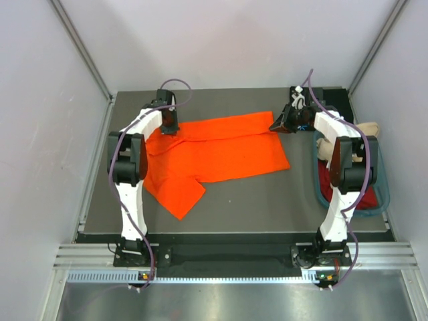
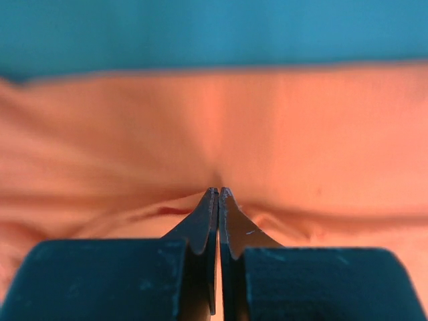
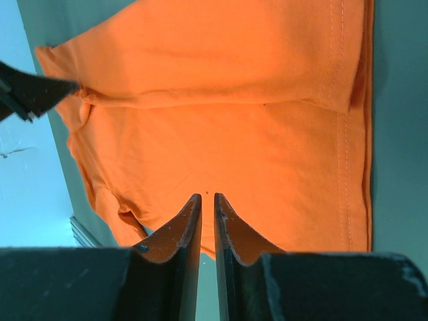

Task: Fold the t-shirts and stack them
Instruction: Fold the tshirt

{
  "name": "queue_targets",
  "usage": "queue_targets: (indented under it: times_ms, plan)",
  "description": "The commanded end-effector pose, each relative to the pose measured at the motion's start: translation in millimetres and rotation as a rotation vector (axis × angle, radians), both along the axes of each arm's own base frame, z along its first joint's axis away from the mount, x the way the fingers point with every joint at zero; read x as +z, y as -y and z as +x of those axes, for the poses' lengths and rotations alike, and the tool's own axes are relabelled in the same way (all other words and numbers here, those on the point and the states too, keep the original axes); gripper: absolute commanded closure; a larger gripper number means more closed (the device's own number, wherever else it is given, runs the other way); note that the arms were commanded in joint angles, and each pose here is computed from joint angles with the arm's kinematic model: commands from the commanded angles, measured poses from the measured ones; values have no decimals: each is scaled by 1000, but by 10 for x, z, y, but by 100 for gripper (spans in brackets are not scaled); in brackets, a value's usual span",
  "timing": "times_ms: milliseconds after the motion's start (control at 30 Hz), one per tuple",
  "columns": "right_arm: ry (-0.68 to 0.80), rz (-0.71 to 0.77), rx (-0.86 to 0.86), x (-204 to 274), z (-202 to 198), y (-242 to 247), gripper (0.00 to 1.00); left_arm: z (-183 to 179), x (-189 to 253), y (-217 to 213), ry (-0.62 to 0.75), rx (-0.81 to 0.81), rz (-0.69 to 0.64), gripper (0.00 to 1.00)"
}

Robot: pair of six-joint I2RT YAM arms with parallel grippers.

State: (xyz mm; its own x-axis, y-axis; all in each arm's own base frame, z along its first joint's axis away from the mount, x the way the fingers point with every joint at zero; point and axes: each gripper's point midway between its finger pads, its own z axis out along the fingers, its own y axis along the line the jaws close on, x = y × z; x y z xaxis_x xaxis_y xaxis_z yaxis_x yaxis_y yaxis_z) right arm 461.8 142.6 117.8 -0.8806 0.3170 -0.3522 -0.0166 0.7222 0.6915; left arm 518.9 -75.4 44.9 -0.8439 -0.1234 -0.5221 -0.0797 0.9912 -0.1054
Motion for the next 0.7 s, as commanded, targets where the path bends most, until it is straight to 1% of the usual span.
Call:
queue_targets:
  times_ms: [0,33,67,133,167,200,233,267,333,367,400,433,467,500,533,567,600,633,667]
  plan:
    - [68,10,21,151,79,-65,87,-163,568,80,87,30,15,100]
    - [67,11,21,156,80,-65,87,-228,576,66,79,49,23,100]
    - [64,11,21,143,77,-65,87,-356,490,96,45,78,19,100]
    - [62,9,23,123,72,-77,86,-526,538,96,28,118,23,100]
    - [60,9,21,117,69,-76,86,-661,438,127,-5,147,12,100]
    - [51,9,21,90,50,-82,86,-727,505,161,7,152,-3,100]
    - [52,10,26,84,42,-98,86,-792,481,201,1,149,-11,100]
    - [53,11,27,79,41,-100,86,-939,383,276,-32,151,-16,100]
    - [47,8,33,47,12,-111,86,-1092,421,337,-40,167,-34,99]
    - [47,10,33,46,8,-105,86,-1252,312,383,-70,186,-41,98]
    - [46,8,34,32,-3,-103,86,-1325,397,436,-54,182,-75,93]
    - [49,10,36,41,-8,-107,86,-1391,385,474,-59,194,-102,83]
    - [50,12,37,40,-16,-109,86,-1500,375,467,-66,196,-113,78]
    - [47,13,38,34,-24,-110,86,-1538,393,447,-63,199,-111,73]
    - [50,13,38,39,-22,-110,86,-1556,415,430,-55,199,-104,61]
    - [49,13,38,37,-25,-110,86,-1544,458,374,-37,193,-76,55]
    - [49,14,41,40,-32,-118,86,-1485,576,281,1,200,-34,45]
    - [50,14,39,39,-32,-111,86,-1453,601,237,9,196,-9,43]
    - [51,16,39,43,-31,-114,86,-1341,738,193,38,181,6,43]
